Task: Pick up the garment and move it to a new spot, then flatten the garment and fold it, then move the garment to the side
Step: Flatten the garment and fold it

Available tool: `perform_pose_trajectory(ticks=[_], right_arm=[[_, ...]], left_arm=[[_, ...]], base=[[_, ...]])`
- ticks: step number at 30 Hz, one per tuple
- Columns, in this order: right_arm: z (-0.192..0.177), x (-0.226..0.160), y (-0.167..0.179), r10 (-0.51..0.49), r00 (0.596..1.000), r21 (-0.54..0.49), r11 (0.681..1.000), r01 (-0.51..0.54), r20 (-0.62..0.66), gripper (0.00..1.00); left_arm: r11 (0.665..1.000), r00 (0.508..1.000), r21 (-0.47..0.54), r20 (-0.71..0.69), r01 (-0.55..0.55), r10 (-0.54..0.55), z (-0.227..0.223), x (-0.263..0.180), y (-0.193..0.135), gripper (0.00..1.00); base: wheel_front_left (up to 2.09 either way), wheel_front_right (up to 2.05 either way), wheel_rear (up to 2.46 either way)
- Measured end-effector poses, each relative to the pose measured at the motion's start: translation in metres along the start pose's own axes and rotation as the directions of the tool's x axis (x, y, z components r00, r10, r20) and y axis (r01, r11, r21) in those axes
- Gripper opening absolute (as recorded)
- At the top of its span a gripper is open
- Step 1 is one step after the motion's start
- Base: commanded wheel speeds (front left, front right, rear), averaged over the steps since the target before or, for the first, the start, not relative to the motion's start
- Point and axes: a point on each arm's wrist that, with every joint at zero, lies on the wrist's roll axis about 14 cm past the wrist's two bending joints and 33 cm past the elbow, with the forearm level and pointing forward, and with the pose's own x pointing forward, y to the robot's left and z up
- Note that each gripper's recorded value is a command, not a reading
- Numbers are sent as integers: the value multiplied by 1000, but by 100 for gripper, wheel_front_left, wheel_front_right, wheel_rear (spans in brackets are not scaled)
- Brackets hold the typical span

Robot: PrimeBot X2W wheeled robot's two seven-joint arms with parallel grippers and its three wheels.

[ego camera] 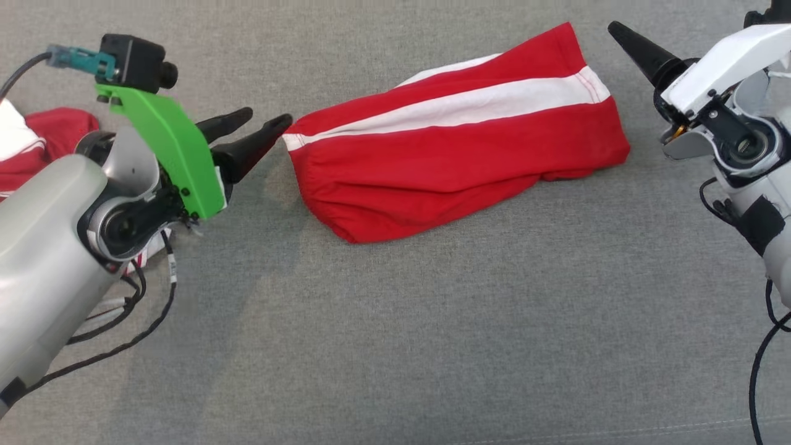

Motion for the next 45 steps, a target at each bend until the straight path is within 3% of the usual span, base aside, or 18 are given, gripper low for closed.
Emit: perform_pose_trajectory(ticks=[6,11,17,19,22,27,33,37,45], right_arm=[[22,-35,30,92,971,-147,987,-60,219,100],[27,-68,53,172,925,-251,964,-87,340,100],[21,-99,51,184,903,-322,945,-54,388,100],[24,-108,49,177,891,-314,949,-41,418,100],[25,-120,45,167,867,-296,955,-24,469,100],[5,-130,32,130,860,-269,963,8,493,100],[-20,-141,18,100,867,-354,930,93,488,100],[-28,-147,16,96,868,-434,889,146,488,100],[-49,-141,17,90,890,-500,850,166,447,100]], left_arm=[[981,976,166,208,-104,69,27,-36,7,100],[933,905,247,399,-263,149,44,-67,9,100],[910,787,180,580,-374,209,51,-101,-3,100],[900,761,161,606,-404,233,48,-110,-5,100],[892,683,117,689,-437,244,54,-129,-15,100],[884,613,11,724,-467,316,23,-148,-6,100],[878,571,-57,739,-475,356,-11,-158,-5,100],[876,559,-94,737,-474,381,-33,-157,-8,100],[877,543,-128,741,-463,395,-51,-160,-9,100]], base=[[0,0,0],[0,0,0],[0,0,0],[0,0,0],[0,0,0],[0,0,0],[0,0,0],[0,0,0],[0,0,0]])
